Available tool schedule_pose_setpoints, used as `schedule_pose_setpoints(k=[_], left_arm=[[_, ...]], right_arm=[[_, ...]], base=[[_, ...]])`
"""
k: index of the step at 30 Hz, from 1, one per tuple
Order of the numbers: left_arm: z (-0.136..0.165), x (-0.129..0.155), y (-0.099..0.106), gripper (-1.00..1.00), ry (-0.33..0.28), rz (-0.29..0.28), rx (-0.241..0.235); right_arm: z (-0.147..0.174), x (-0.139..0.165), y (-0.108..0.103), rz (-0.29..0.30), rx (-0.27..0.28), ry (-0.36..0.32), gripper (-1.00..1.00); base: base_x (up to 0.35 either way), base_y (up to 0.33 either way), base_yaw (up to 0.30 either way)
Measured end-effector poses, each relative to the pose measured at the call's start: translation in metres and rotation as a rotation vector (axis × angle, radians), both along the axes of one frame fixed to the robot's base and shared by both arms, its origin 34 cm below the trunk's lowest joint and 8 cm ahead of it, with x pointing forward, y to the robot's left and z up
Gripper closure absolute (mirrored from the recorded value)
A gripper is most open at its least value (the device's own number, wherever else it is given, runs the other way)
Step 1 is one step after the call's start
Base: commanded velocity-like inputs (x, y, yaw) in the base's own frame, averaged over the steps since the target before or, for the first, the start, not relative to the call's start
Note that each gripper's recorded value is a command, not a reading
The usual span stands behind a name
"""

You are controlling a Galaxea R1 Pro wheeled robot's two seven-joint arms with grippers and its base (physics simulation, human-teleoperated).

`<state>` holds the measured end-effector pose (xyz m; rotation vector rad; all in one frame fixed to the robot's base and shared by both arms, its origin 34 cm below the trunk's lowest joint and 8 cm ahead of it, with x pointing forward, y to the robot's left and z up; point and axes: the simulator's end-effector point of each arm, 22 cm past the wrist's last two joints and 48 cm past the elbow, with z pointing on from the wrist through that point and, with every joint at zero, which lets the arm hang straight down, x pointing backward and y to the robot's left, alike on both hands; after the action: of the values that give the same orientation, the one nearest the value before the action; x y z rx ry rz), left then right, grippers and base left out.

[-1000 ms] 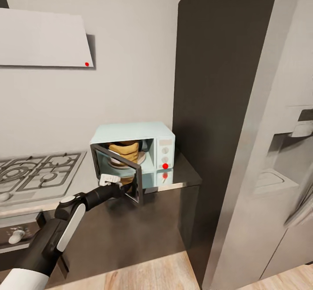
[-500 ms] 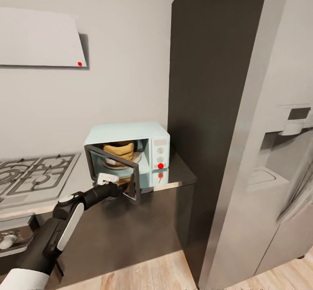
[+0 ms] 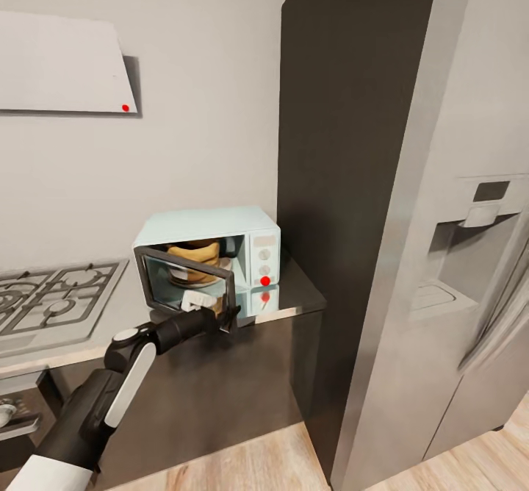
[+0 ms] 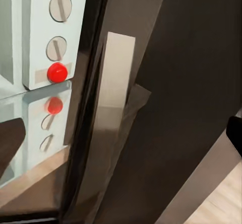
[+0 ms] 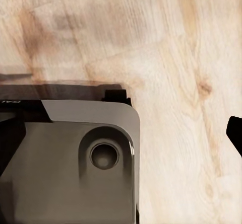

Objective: In the kitchen, take the popcorn bag from the countertop, put it into the microwave, and heat it until the popcorn is cooked so the cooked popcorn ends up inside the bag.

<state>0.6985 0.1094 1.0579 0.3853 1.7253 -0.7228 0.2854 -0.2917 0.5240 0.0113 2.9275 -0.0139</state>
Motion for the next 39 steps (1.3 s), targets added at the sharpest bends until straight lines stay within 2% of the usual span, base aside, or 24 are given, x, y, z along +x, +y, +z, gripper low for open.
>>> schedule_pose_setpoints(k=[6,9,13,23,29,39], left_arm=[[0.004,0.001,0.001,-1.0,-0.009,0.01,0.005],[-0.002,0.011,0.015,-1.0,0.005,0.085,0.022],[-0.005,0.013,0.018,-1.0,0.012,0.105,0.022],[-0.005,0.013,0.018,-1.0,0.012,0.105,0.023],[-0.009,0.009,0.007,-1.0,0.014,0.081,0.037],[-0.009,0.009,0.006,-1.0,0.012,0.078,0.038]], right_arm=[[0.0,0.0,0.0,0.001,0.0,0.0,-1.0],[0.0,0.0,0.0,0.001,0.0,0.0,-1.0],[0.0,-0.001,0.0,0.002,0.0,0.001,-1.0],[0.0,0.0,0.0,0.002,0.0,0.0,-1.0],[0.0,0.0,0.0,0.002,0.0,-0.001,-1.0],[0.0,0.0,0.0,0.002,0.0,0.001,-1.0]], base=[[0.0,0.0,0.0],[0.002,0.0,0.0],[0.145,0.0,0.0],[0.285,0.0,0.0],[0.292,0.0,0.0],[0.292,0.0,0.0]])
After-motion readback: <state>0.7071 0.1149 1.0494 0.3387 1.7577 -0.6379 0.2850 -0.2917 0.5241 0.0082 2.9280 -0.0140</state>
